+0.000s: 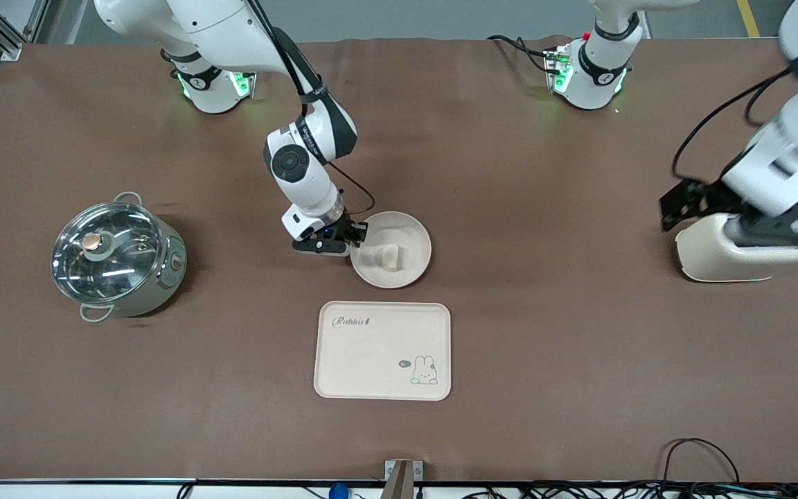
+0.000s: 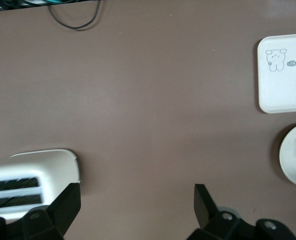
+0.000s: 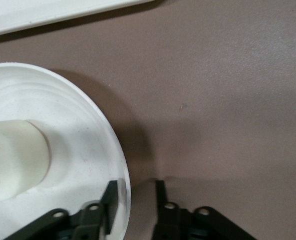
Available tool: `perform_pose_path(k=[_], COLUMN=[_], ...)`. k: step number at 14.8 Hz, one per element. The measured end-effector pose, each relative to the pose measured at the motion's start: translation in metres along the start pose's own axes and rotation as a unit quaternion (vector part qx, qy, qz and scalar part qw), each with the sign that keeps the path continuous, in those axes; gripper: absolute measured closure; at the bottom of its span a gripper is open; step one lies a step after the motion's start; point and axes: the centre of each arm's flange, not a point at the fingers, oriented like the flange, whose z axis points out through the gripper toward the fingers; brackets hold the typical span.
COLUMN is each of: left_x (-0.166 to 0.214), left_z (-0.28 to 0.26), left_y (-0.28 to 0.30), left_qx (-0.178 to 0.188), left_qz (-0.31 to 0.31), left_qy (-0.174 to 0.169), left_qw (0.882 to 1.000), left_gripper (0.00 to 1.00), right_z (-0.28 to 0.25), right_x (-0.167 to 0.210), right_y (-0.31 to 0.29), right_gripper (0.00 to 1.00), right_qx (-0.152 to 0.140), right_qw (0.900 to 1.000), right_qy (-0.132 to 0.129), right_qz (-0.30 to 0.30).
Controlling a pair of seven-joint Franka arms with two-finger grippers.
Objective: Place bun in plate and plate on tray
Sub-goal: 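Grip the plate rim with the right gripper and lift it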
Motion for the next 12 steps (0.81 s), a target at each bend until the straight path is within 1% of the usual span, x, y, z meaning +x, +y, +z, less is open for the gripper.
perform_pose_path(k=[1, 3, 5, 8, 11, 12], left_x=[-0.014, -0.039, -0.051, -0.043, -0.03, -0.027], left_z=[-0.009, -0.013, -0.007, -0.004, -0.004, -0.003], left_y=[-0.013, -0.037, -0.047, -0.044, -0.038, -0.037], left_qx=[0.001, 0.001, 0.0, 0.0, 0.0, 0.0], left_qz=[0.006, 0.015, 0.016, 0.017, 0.021, 0.022], left_qy=[0.003, 0.002, 0.003, 0.011, 0.015, 0.015], left_qw=[1.0, 1.0, 1.0, 1.0, 1.0, 1.0], left_gripper=[0.0, 0.0, 0.0, 0.0, 0.0, 0.0], right_z=[0.0, -0.003, -0.004, -0.004, -0.006, -0.009], right_x=[-0.001, -0.002, -0.003, -0.003, -0.008, -0.007], right_y=[-0.002, -0.008, -0.012, -0.013, -0.021, -0.024], right_gripper=[0.79, 0.95, 0.96, 0.96, 0.96, 0.96], right_qx=[0.003, 0.015, 0.019, 0.021, 0.044, 0.051], right_qw=[1.0, 1.0, 1.0, 1.0, 0.997, 0.997], right_qy=[-0.002, -0.001, 0.0, -0.001, -0.014, -0.015], right_qz=[0.006, 0.018, 0.019, 0.023, 0.057, 0.063])
